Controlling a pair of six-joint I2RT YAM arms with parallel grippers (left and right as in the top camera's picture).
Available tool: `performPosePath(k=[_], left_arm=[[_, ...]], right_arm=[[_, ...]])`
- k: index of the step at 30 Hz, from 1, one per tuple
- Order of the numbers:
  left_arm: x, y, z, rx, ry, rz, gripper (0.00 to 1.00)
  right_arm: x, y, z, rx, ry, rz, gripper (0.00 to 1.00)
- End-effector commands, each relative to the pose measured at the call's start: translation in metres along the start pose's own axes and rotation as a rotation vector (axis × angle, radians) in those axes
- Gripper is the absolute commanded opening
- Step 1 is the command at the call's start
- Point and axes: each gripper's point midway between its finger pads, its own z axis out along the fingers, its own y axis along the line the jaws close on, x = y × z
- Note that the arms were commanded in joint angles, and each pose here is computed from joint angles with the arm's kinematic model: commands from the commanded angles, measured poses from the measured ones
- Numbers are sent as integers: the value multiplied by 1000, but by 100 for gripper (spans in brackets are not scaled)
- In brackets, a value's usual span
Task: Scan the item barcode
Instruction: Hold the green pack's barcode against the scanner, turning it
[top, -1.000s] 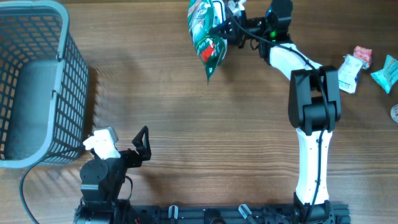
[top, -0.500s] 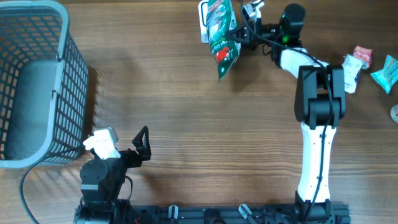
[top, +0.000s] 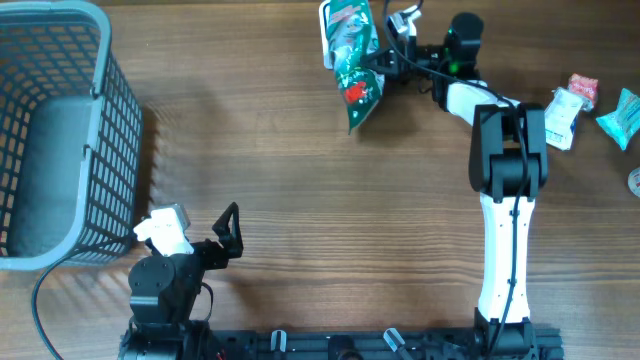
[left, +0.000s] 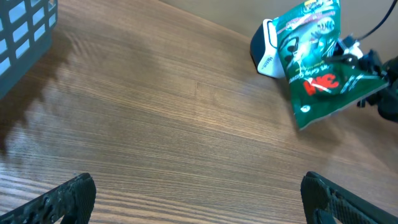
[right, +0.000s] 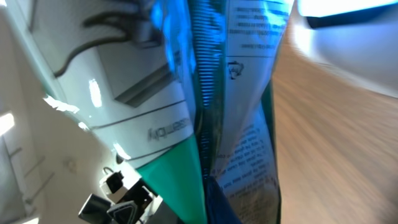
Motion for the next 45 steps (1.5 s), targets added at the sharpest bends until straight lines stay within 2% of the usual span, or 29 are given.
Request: performPosePath(k=[1, 7, 11, 20, 31, 36, 40, 45], left_arm=[[-1, 3, 0, -11, -10, -10, 100], [-1, 3, 0, -12, -10, -10, 100], [-1, 3, 0, -12, -10, -10, 100], [10, 7, 0, -30, 35, -14, 100], [64, 28, -10, -119, 255, -35, 100], [73, 31, -13, -134, 293, -38, 100], [75, 32, -13, -137, 300, -39, 100], [75, 31, -13, -137, 301, -39, 99]], right_arm=[[1, -11, 0, -2, 7, -19, 4], [1, -15, -5, 1, -1, 40, 4], [-5, -41, -23, 38, -94, 272, 4], [-5, -78, -43, 50, -191, 582, 4], [4, -90, -41, 39, -174, 680, 4], [9, -85, -27, 32, -131, 676, 4], [19, -83, 7, 38, -74, 695, 5], [21, -88, 21, 54, -81, 717, 4]])
